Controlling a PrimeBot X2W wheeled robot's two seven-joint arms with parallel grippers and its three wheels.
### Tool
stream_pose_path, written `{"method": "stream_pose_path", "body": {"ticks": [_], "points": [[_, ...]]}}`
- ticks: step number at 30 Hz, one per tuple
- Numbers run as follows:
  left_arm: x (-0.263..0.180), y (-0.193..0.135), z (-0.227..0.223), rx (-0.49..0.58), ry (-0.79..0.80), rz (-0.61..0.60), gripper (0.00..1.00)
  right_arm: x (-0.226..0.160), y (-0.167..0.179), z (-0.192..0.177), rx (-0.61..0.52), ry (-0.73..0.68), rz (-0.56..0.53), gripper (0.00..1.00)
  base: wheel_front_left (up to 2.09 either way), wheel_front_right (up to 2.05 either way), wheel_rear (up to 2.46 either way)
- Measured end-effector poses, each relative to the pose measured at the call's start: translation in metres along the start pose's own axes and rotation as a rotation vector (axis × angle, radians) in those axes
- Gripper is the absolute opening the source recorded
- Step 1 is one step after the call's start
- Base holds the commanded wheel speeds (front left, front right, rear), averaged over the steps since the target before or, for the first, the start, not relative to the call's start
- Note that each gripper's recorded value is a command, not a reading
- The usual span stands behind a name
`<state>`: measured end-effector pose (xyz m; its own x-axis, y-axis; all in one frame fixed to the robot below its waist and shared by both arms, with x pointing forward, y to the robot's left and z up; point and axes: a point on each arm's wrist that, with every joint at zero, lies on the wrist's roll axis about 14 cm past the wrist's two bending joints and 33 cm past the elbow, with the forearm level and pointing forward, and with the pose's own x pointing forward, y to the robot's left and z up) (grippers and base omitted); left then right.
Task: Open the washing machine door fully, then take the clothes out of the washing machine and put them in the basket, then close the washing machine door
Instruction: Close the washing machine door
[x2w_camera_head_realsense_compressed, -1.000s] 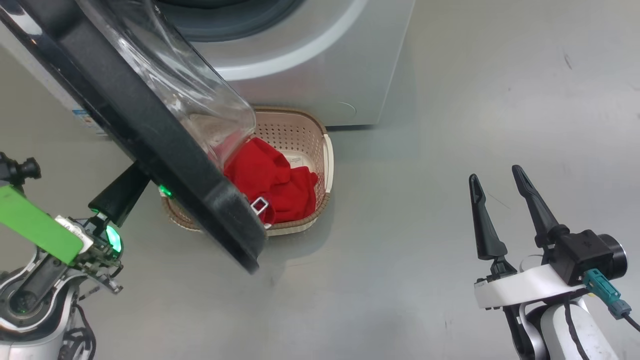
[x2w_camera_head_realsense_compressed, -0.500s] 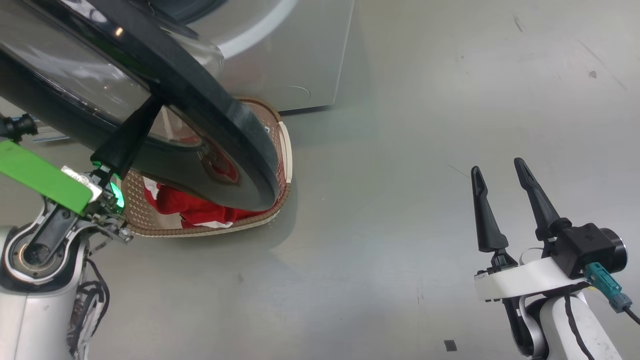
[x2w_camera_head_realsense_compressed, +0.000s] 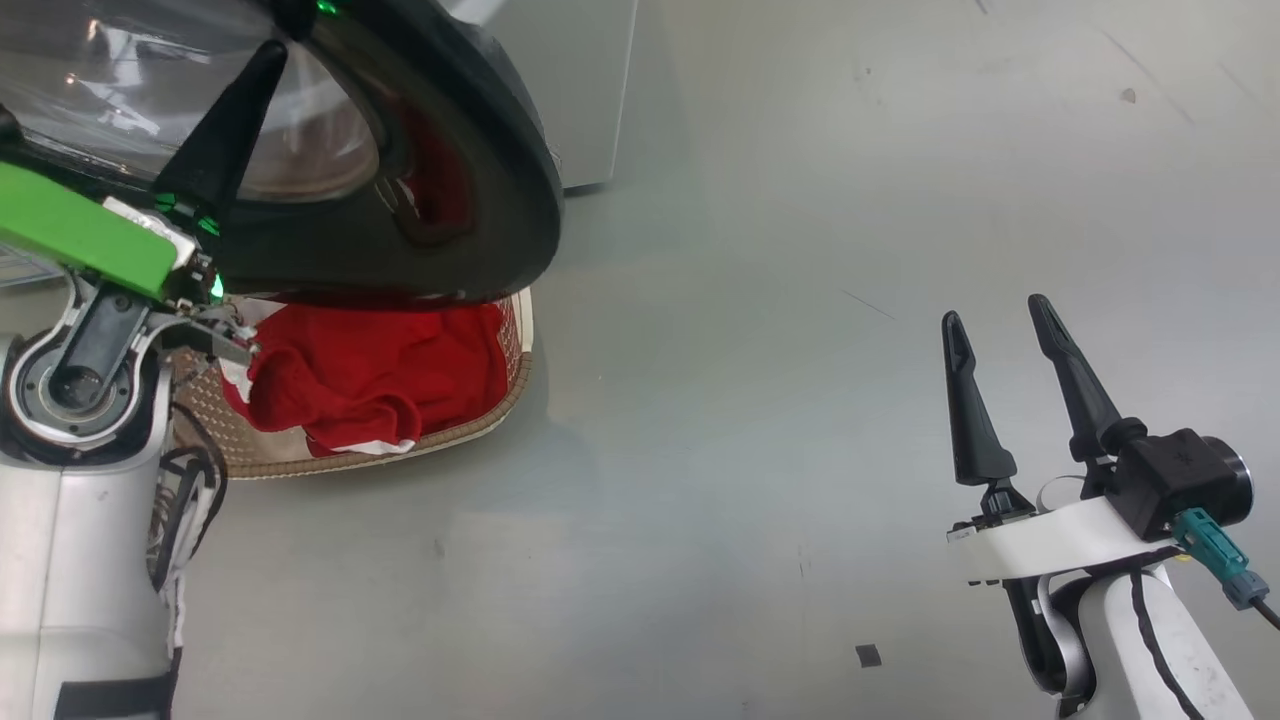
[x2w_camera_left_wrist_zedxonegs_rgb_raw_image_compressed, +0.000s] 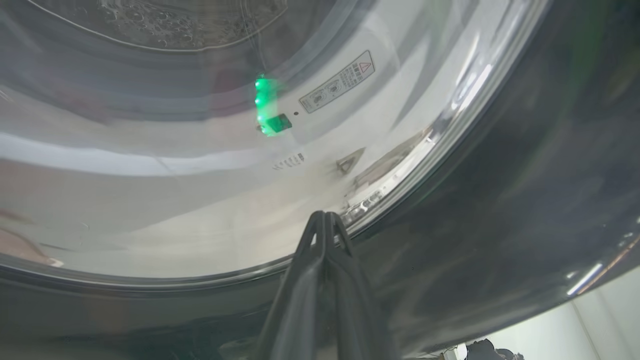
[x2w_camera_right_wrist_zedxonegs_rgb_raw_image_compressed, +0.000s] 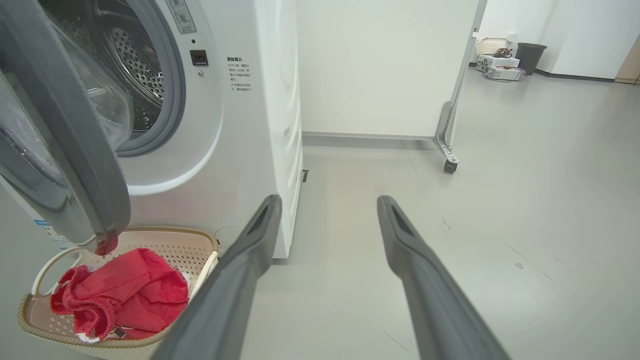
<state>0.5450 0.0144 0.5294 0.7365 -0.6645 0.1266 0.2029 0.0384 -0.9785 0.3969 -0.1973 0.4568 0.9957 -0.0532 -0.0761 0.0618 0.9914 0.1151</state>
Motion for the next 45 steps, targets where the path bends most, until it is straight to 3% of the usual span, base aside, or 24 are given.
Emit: {"method": "stream_pose_path", "body": {"ticks": [20,36,45], "points": [[0.057,0.023,0.020,-0.022,-0.123,0.025,0.00,-0.002,-0.030,-0.005,-0.015,0.016,-0.095,1.00,0.00,0.00,0.00],[0.053,0.035,0.040,-0.006,-0.233,0.062,0.00,0.005,-0.028,-0.008,-0.012,0.019,-0.086,1.00,0.00,0.00,0.00],[0.035,0.025,0.024,-0.076,-0.212,0.026,0.00,0.012,-0.024,-0.008,-0.003,0.007,-0.077,1.00,0.00,0.00,0.00]]}}
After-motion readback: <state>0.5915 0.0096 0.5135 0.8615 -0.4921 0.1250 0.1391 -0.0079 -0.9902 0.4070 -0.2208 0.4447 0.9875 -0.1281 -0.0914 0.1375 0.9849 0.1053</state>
